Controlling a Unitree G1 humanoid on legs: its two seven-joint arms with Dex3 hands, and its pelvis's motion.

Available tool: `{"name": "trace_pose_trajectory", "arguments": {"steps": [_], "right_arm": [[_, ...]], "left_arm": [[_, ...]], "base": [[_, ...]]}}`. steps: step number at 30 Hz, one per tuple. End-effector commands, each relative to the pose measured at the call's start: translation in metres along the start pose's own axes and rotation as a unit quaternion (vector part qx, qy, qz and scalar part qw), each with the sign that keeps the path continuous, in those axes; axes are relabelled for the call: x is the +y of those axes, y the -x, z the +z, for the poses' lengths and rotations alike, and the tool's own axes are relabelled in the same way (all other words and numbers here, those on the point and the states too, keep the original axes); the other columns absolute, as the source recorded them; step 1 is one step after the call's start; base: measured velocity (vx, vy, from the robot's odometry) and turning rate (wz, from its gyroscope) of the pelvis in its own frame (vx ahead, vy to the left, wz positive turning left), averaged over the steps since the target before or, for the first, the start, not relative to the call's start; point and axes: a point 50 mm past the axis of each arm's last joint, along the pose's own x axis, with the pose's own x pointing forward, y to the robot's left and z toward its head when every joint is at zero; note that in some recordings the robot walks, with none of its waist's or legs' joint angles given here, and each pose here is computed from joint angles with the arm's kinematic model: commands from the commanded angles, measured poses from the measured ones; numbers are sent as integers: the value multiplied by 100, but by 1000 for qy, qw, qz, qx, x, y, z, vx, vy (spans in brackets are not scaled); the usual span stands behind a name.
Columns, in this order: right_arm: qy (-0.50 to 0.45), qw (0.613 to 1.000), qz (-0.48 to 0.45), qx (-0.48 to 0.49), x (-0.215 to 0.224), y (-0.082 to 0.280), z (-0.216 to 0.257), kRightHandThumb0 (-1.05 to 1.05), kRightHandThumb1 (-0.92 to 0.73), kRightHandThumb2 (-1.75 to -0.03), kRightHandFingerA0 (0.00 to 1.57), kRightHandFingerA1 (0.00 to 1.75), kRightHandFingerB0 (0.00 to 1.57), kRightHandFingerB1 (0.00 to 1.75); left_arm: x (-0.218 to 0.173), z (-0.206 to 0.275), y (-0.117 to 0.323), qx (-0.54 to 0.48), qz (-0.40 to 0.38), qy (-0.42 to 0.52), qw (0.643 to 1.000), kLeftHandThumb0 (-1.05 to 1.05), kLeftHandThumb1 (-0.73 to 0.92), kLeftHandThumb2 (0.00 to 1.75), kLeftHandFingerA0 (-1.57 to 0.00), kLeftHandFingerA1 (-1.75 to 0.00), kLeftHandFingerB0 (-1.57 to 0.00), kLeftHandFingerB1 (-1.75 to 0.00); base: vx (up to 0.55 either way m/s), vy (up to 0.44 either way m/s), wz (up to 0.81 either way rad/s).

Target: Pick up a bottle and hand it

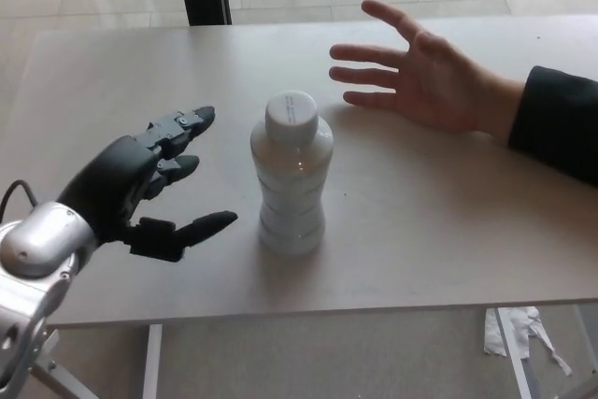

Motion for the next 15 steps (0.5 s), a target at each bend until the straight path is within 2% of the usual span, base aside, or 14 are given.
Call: {"name": "trace_pose_trajectory", "arguments": {"steps": [1,3,4,5,6,7,8,9,10,11,12,15], "right_arm": [[-17,1000,-8,10,0,-3,0,-103,-36,-99,49,116,36,95],[-17,1000,-6,12,0,-3,-1,-103,-36,-99,49,116,36,95],[-15,1000,-4,10,1,-3,0,-99,-37,-100,53,116,38,96],[-13,1000,-2,8,2,-3,0,-102,-34,-99,51,116,36,95],[-14,1000,-1,7,2,-3,0,-102,-34,-99,51,116,36,95],[-14,1000,0,7,3,-3,0,-105,-51,-60,43,137,42,116],[-13,1000,1,6,4,-3,1,-105,-40,-102,54,121,39,99],[-7,1000,-1,6,4,-3,0,-105,-50,-61,49,136,45,116],[-7,1000,-1,6,4,-3,0,-105,-50,-61,49,136,45,116],[-8,1000,0,6,5,-3,0,-105,-29,-96,52,118,38,97],[-7,1000,2,6,5,-3,0,-105,-51,-61,42,137,44,116],[-13,1000,-2,6,7,-4,2,-105,-50,-61,47,137,47,115]], "left_arm": [[-2,1,-11,8,35,-19,999,-85,47,91,0,-34,0,0],[-3,2,-13,4,43,-20,999,-85,47,91,0,-34,0,0],[-4,2,-14,4,47,-21,999,-80,42,90,0,-38,0,-7],[-7,3,-17,3,53,-26,998,-88,38,82,0,-32,0,-1],[-8,3,-18,3,54,-30,998,-88,38,82,0,-32,0,-1],[-9,3,-21,4,59,-33,998,-82,43,92,0,-38,0,-5],[-10,2,-23,7,60,-27,998,-85,46,92,0,-33,0,0],[-12,1,-25,8,64,-23,998,-79,42,91,0,-52,0,-6],[-12,1,-25,8,65,-23,998,-79,42,91,0,-52,0,-6],[-13,1,-26,7,67,-23,997,-81,42,91,0,-49,0,-6],[-15,-1,-27,10,70,-24,997,-87,47,92,0,-39,0,0],[-18,-5,-30,23,75,-15,997,-85,47,93,0,-44,0,0]], "base": [[0,0,0],[0,0,0],[0,0,0],[0,0,0],[0,0,0],[0,0,0],[0,0,0],[0,0,0],[0,0,0],[0,0,0],[0,0,0],[0,0,0]]}}
